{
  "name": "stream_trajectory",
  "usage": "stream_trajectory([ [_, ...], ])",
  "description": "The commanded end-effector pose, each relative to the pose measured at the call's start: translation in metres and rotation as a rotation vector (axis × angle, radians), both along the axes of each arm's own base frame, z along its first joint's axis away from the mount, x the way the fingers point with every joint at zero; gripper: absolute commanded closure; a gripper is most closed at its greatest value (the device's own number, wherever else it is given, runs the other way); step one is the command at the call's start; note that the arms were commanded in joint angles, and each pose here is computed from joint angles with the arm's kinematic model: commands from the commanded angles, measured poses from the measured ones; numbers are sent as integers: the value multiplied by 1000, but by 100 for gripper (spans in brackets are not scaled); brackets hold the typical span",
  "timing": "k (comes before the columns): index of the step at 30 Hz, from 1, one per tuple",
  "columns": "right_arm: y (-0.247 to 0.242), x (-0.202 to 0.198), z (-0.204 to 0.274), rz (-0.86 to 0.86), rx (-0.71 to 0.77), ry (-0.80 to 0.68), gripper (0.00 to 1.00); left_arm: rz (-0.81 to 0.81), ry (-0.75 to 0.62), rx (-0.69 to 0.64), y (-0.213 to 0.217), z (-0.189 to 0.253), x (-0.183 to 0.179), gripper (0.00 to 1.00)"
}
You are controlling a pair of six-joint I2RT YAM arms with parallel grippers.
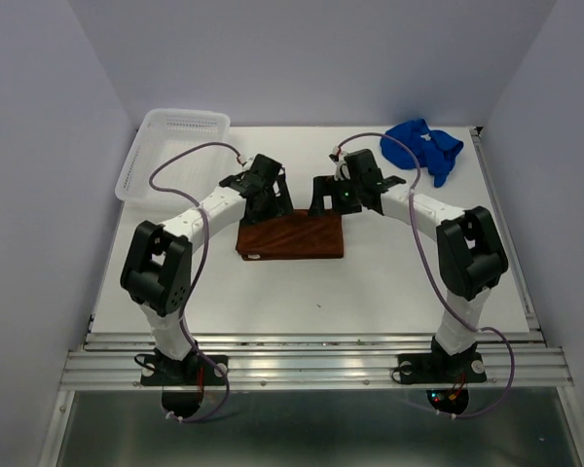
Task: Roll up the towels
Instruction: Fold the towel
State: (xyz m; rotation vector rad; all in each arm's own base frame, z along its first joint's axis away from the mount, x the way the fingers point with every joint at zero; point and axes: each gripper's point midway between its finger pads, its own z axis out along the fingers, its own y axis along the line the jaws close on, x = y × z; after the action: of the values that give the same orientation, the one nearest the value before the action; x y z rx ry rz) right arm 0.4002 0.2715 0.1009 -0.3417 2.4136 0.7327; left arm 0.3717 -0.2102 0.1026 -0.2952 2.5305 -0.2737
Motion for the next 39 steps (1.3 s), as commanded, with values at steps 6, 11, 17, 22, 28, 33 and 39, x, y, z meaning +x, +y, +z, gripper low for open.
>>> stream_trajectory([
  [6,-2,3,-39,-7,-35,54,0,7,70,6,1,-42,29,1],
  [11,-13,-20,-65,-16,-61,120,0,-41,80,-24,-15,-59,44,1],
  [17,-25,-58,-70,-52,1,133,0,-150,38,-100,-49,-53,70,1],
  [22,-27,-80,-63,-70,-6,104,0,-267,11,-132,-83,-52,87,1],
  [28,-13,-107,-66,-134,15,130,0,-416,-1,-146,-134,-59,85,1],
  [33,13,-121,-57,-225,32,81,0,-464,-7,-168,-161,-64,86,1],
  [39,42,-126,-37,-336,98,44,0,-476,-28,-179,-175,-66,93,1],
])
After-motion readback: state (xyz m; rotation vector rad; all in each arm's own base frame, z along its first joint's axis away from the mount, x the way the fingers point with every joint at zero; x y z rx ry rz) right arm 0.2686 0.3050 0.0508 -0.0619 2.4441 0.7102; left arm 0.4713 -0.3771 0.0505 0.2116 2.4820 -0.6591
